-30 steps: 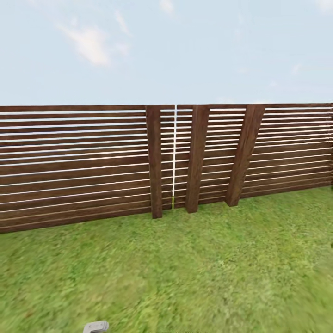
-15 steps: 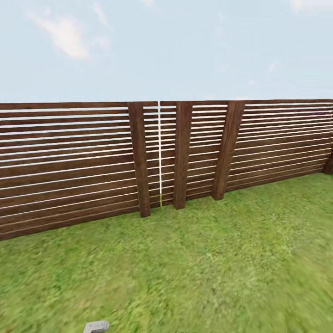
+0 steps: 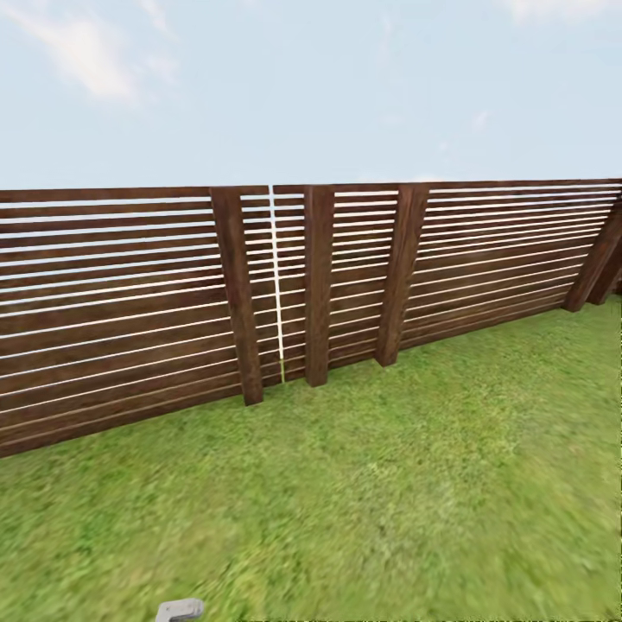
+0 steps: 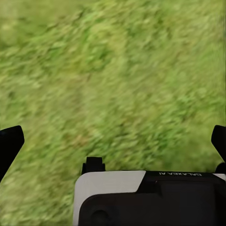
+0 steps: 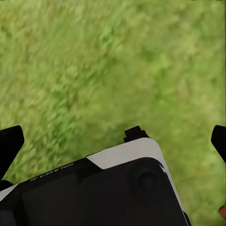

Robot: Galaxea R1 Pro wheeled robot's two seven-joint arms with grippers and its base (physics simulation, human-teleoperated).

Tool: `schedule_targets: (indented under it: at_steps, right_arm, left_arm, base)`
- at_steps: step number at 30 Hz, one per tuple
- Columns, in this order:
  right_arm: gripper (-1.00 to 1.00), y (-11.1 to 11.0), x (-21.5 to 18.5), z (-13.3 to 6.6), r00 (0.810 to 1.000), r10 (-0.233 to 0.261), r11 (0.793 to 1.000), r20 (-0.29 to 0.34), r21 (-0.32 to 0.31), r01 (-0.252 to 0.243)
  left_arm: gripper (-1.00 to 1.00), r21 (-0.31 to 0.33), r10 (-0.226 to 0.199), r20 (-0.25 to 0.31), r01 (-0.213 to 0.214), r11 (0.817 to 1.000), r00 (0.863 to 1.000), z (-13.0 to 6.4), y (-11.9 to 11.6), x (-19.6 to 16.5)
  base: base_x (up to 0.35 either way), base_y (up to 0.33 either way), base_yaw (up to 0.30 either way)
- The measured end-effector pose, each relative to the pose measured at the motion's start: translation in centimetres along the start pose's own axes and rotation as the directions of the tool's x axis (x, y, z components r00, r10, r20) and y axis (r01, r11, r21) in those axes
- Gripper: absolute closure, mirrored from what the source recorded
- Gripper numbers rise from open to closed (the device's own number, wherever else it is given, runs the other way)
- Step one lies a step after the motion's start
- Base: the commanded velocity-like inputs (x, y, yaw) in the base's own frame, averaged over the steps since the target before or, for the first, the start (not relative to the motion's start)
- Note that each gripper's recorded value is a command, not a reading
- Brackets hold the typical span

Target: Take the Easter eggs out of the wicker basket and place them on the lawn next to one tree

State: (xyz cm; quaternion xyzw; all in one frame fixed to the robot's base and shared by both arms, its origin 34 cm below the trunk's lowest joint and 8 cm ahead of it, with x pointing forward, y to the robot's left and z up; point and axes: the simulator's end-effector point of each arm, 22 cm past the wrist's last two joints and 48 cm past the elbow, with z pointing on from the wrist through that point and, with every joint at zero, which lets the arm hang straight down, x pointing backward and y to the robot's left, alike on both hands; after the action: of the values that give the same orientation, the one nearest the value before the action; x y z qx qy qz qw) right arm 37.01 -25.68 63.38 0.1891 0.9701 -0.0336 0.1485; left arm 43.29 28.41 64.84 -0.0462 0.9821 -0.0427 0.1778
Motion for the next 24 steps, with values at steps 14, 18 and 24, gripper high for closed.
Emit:
schedule_targets:
  at_steps: [14, 18, 24]
  right_arm:
    - [-1.00, 0.09, 0.13, -0.49, 1.000, 0.001, 1.000, -0.001, -0.002, -0.001]
    - [-1.00, 0.04, 0.30, -0.43, 1.000, 0.000, 1.000, -0.005, -0.001, 0.000]
    - [-1.00, -0.02, 0.51, -0.37, 1.000, 0.000, 1.000, -0.010, 0.001, 0.000]
  left_arm:
    - [-1.00, 0.001, 0.001, -0.008, -0.001, 1.000, 1.000, -0.41, -0.12, 0.46]
    - [-1.00, -0.001, 0.002, -0.011, -0.002, 1.000, 1.000, -0.36, 0.03, 0.62]
    - [-1.00, -0.006, 0.002, -0.016, -0.002, 1.000, 1.000, -0.31, 0.27, 0.81]
  base:
    - [0.000, 0.000, -0.129]
    - [0.000, 0.000, -0.226]
    - [0.065, 0.000, -0.240]
